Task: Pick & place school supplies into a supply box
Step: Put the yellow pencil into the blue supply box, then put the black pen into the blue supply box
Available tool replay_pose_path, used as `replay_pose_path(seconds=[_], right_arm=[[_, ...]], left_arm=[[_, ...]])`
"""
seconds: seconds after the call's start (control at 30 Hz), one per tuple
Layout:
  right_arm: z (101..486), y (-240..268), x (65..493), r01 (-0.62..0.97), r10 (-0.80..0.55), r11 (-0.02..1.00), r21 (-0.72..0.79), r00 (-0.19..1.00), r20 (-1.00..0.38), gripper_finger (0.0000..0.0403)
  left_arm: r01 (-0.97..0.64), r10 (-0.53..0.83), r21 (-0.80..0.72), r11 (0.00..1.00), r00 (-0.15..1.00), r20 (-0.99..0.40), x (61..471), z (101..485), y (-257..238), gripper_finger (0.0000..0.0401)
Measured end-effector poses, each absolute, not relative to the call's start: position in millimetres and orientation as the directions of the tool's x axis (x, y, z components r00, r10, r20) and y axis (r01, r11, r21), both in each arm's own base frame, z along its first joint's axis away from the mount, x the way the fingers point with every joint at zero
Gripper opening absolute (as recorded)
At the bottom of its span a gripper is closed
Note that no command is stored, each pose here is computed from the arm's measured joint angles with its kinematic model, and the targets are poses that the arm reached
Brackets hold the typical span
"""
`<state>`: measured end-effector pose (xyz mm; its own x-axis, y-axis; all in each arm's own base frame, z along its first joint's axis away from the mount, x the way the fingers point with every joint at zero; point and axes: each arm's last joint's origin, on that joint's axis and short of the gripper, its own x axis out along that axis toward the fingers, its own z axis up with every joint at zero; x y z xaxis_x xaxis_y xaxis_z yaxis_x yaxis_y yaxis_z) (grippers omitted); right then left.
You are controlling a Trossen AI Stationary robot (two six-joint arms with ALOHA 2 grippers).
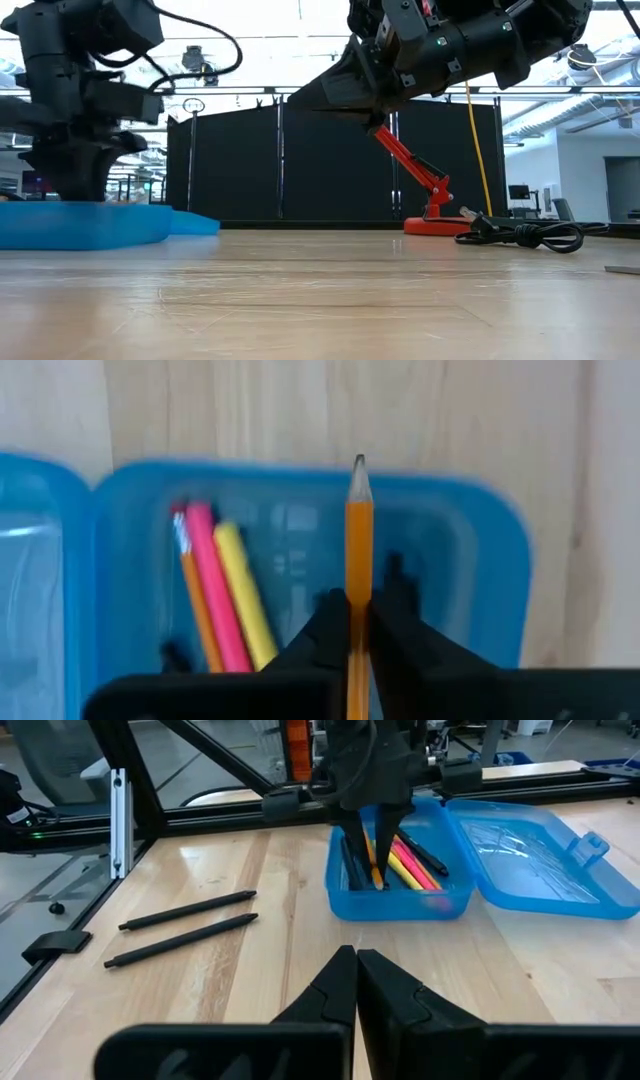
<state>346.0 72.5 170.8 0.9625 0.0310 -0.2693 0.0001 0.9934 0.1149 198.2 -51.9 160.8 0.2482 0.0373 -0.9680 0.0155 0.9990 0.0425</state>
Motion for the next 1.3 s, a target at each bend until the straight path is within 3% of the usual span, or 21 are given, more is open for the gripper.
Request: replay_pose_path(seconds=[0.13,0.63,0.9,1.0,1.07,1.2,1.3], right_arm=[[171,73,346,0.000,0.031,0.993,0.115,0.963,-0.269,0.0001],[171,73,346,0.000,0.031,0.993,0.116,0.963,-0.269,0.0001],[171,76,345,0.030,0.013,0.987,0.157,0.964,-0.266,0.0001],[171,81,344,0.033,0.008,0.988,0.152,0.964,-0.265,0.0001],[171,84,343,0.027,0.015,0.988,0.152,0.964,-0.264,0.0001],[171,84,343,0.028,0.014,0.988,0.151,0.964,-0.266,0.0001],[171,83,343,0.029,0.012,0.988,0.151,0.964,-0.266,0.0001]], left_arm=[[-0.017,0.062,0.060,0.998,0.180,-0.982,192,159,-50,0.0036],[-0.065,0.087,0.076,0.995,0.178,-0.980,191,160,-49,0.0104],[-0.092,0.148,0.122,0.988,0.380,-0.913,185,185,-51,0.0126],[-0.093,0.070,0.028,0.995,0.498,-0.864,182,201,-55,0.0127],[-0.001,-0.052,-0.064,0.998,0.560,-0.827,181,211,-61,0.0127],[0.243,-0.303,-0.193,0.951,0.589,-0.750,179,223,-80,0.0127],[0.303,-0.358,-0.209,0.930,0.613,-0.704,181,225,-93,0.0127]])
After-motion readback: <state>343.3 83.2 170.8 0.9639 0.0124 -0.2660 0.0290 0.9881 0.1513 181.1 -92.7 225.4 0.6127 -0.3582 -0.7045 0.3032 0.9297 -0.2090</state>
